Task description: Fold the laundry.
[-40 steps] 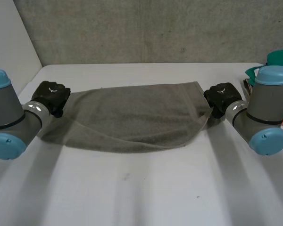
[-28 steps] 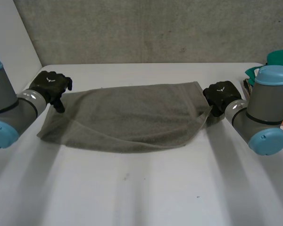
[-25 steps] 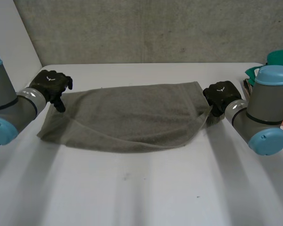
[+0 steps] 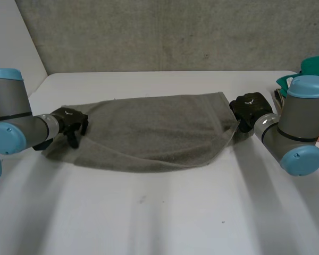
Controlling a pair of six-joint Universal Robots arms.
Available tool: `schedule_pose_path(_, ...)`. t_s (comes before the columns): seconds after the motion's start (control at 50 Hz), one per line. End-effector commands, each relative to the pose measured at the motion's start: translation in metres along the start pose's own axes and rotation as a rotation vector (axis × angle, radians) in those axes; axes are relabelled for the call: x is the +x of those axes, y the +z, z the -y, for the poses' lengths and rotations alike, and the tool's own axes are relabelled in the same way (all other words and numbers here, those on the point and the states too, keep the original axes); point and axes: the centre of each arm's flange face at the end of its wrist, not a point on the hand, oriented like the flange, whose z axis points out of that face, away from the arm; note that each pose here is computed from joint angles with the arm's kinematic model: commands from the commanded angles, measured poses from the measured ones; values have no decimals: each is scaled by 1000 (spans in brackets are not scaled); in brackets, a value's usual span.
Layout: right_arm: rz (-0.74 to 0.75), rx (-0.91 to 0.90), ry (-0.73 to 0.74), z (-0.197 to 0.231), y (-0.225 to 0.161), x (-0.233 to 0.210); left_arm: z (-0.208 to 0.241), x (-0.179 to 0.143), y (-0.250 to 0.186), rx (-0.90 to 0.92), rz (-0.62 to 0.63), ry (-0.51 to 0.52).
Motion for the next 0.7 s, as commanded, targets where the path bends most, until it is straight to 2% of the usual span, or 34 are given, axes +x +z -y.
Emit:
schedule_pose_path(0.02, 0, 0, 0, 0, 0, 0, -2, 1, 0, -6, 14, 26)
schedule_pose_path(0.18, -6, 8, 1, 3, -1, 3, -1, 4, -4, -10, 8, 61)
schedule_pose_path(0.46, 0, 15, -4, 7, -4, -1, -1, 4, -3, -2, 76, 107)
schedule_pose_path(0.7, -6, 17, -3, 8, -5, 3, -2, 11, -3, -9, 64, 151)
